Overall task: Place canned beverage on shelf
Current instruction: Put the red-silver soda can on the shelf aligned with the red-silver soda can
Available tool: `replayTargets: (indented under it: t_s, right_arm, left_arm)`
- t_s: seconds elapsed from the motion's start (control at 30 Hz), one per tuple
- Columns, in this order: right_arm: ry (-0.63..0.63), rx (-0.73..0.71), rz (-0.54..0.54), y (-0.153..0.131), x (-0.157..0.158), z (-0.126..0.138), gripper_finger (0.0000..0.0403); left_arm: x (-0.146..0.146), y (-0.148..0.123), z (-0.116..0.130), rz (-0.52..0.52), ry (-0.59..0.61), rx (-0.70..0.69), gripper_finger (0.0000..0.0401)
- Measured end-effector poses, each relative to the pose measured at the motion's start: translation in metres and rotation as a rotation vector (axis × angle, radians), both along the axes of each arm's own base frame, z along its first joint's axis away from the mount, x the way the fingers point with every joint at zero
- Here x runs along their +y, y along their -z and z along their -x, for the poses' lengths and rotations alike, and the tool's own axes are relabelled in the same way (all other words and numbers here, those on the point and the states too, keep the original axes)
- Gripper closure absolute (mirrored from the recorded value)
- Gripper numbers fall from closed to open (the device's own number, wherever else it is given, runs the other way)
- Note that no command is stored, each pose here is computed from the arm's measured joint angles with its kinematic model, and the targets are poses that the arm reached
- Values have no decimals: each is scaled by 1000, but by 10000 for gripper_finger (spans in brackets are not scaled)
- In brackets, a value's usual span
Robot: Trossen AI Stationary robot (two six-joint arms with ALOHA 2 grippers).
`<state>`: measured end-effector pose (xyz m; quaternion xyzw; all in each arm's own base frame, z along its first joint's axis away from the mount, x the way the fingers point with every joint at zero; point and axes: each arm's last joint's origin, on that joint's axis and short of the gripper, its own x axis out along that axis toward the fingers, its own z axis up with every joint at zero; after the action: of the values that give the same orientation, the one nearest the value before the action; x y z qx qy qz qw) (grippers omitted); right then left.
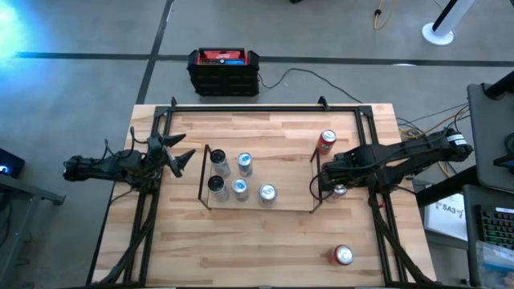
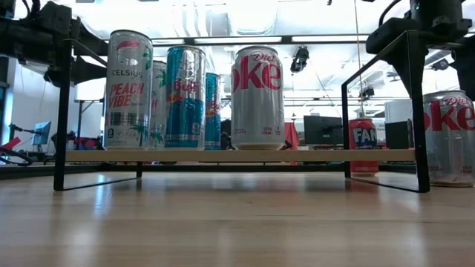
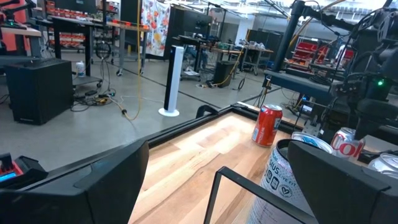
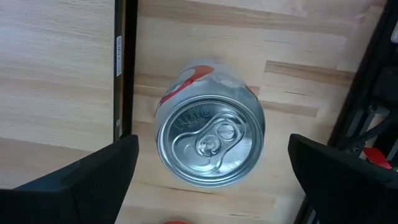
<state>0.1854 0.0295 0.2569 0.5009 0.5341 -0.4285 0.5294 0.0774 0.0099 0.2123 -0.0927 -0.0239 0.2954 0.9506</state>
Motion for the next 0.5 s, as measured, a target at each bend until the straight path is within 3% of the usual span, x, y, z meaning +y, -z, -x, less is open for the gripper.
replayTargets:
  t_s: [0.5]
  right_arm:
    - [-48, -20, 9, 16, 0, 0, 19]
  left_arm:
    - [0, 0, 0, 0, 0, 0, 33]
